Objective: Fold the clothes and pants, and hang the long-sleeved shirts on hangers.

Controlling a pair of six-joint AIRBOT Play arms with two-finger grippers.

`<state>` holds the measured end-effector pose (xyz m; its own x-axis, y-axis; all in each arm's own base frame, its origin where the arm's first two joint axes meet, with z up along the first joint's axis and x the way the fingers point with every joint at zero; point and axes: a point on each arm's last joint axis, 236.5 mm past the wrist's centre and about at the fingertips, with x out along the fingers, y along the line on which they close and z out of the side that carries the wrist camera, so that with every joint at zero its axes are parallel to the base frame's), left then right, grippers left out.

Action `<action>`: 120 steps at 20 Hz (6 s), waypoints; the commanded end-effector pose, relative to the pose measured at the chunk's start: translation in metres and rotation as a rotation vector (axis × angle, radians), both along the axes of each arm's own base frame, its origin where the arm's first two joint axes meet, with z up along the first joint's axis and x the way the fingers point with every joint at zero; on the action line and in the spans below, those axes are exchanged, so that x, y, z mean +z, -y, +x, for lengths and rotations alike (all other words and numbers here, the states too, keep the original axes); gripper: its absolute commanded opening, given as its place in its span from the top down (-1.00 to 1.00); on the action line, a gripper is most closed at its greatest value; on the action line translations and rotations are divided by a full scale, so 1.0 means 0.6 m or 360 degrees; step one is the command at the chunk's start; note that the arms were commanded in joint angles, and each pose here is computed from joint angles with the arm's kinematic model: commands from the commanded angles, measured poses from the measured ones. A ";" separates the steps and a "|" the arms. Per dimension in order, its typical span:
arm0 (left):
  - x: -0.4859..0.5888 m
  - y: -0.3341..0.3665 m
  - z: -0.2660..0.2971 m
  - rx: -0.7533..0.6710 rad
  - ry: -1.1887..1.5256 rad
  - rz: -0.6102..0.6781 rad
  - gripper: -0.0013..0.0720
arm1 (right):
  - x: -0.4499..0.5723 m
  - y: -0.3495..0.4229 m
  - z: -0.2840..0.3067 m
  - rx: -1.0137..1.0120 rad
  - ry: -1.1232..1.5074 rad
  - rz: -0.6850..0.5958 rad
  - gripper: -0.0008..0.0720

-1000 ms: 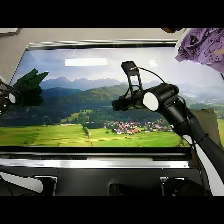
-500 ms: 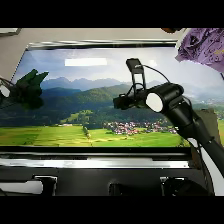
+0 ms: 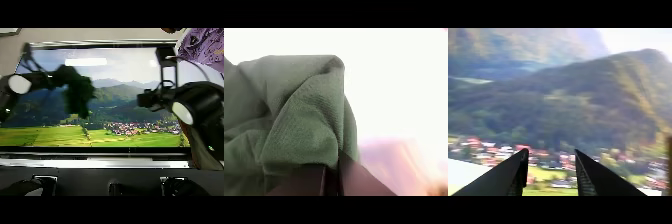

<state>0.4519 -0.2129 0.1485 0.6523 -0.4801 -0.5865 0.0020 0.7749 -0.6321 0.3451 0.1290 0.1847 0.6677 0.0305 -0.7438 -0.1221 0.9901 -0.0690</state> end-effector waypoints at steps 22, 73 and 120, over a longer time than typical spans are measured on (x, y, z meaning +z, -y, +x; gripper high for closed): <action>-0.133 -0.080 -0.068 -0.0236 -0.0636 0.0167 -0.98 | -0.222 0.189 -0.021 -0.0608 -0.0609 0.1451 -0.56; -0.373 -0.037 -0.014 -0.0183 -0.0755 -0.0159 -0.98 | -0.434 -0.067 0.016 -0.0541 -0.0964 0.1501 0.88; 0.142 -0.209 0.021 0.0064 0.0243 0.0516 0.93 | 0.135 0.057 0.245 -0.0045 0.0379 0.0765 0.88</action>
